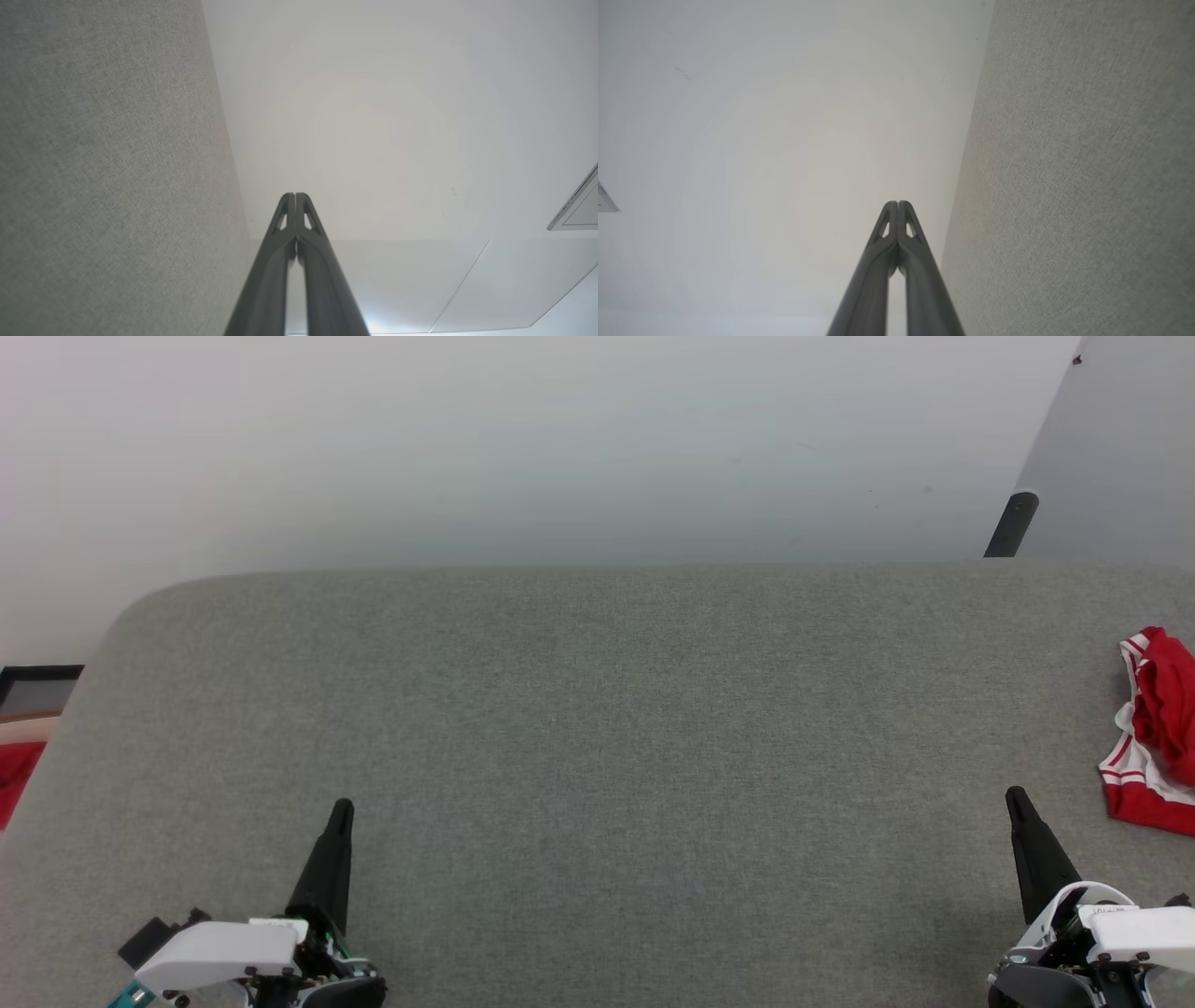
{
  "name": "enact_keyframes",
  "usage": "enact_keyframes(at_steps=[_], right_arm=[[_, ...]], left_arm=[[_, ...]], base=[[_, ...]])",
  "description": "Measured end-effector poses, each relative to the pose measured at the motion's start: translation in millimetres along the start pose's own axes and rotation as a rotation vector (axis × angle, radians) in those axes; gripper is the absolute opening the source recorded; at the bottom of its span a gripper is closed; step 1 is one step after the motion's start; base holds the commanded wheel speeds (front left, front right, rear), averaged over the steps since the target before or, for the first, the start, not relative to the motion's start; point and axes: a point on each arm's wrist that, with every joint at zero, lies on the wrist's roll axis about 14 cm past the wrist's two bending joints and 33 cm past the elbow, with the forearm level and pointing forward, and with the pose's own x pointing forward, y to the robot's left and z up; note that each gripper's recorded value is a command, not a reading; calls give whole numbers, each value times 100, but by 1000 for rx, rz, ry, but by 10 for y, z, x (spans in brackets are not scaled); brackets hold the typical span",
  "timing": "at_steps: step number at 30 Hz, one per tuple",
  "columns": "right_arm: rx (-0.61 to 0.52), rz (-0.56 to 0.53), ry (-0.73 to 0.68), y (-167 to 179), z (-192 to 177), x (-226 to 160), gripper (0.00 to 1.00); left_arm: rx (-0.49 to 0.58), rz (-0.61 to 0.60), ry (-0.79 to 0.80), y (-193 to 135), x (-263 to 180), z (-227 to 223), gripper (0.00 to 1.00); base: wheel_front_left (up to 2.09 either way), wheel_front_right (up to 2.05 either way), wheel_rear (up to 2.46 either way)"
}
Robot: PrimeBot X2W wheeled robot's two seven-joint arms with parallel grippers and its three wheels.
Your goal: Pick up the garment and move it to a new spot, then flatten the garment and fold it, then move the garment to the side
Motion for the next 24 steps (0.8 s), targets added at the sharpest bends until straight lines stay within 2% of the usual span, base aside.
enact_keyframes(at_steps=[24], right_arm=[[0,0,0,0,0,0,0]], left_arm=[[0,0,0,0,0,0,0]], base=[[0,0,0]])
